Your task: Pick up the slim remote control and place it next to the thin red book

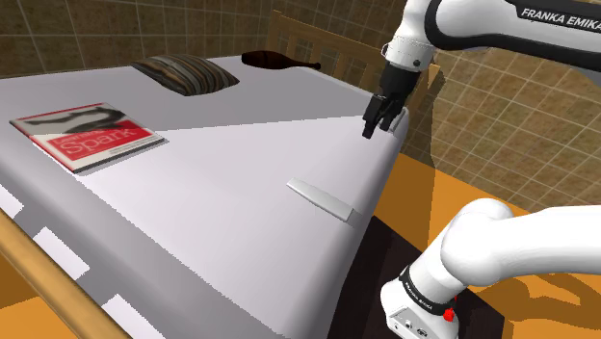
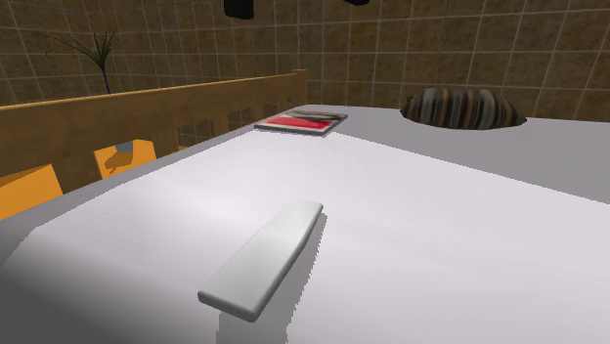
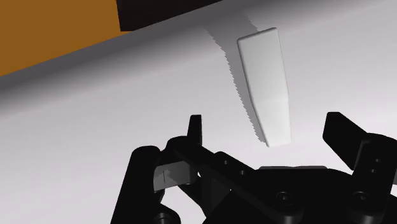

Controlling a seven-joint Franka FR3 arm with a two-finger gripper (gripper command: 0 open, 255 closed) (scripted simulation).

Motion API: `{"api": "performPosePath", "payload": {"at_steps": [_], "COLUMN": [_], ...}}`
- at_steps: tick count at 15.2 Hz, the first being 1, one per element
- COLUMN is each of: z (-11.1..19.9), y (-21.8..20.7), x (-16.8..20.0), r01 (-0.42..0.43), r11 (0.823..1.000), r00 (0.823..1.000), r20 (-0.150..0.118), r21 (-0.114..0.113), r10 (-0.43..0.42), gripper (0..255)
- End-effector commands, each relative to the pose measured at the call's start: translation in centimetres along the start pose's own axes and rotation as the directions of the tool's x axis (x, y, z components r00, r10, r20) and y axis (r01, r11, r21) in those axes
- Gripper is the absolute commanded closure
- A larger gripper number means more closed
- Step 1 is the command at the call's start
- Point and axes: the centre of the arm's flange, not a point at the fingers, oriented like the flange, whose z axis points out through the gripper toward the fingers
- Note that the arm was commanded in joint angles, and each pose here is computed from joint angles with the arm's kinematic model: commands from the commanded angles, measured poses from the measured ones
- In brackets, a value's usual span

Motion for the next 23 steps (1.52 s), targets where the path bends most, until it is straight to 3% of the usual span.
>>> {"api": "performPosePath", "payload": {"at_steps": [1, 9, 17, 23], "z": [0.0, 9.6, 19.2, 22.2], "y": [0.0, -3.2, -6.7, -6.9], "x": [0.0, 2.8, 5.3, 5.5], "r01": [0.000, 0.128, 0.254, 0.260], "r11": [1.000, 0.992, 0.967, 0.966], "r00": [1.000, 0.992, 0.967, 0.965], "r20": [0.000, -0.016, -0.031, -0.032], "r21": [0.000, -0.006, -0.013, -0.014], "r10": [0.000, -0.128, -0.255, -0.260], "gripper": [0, 0, 0, 0]}}
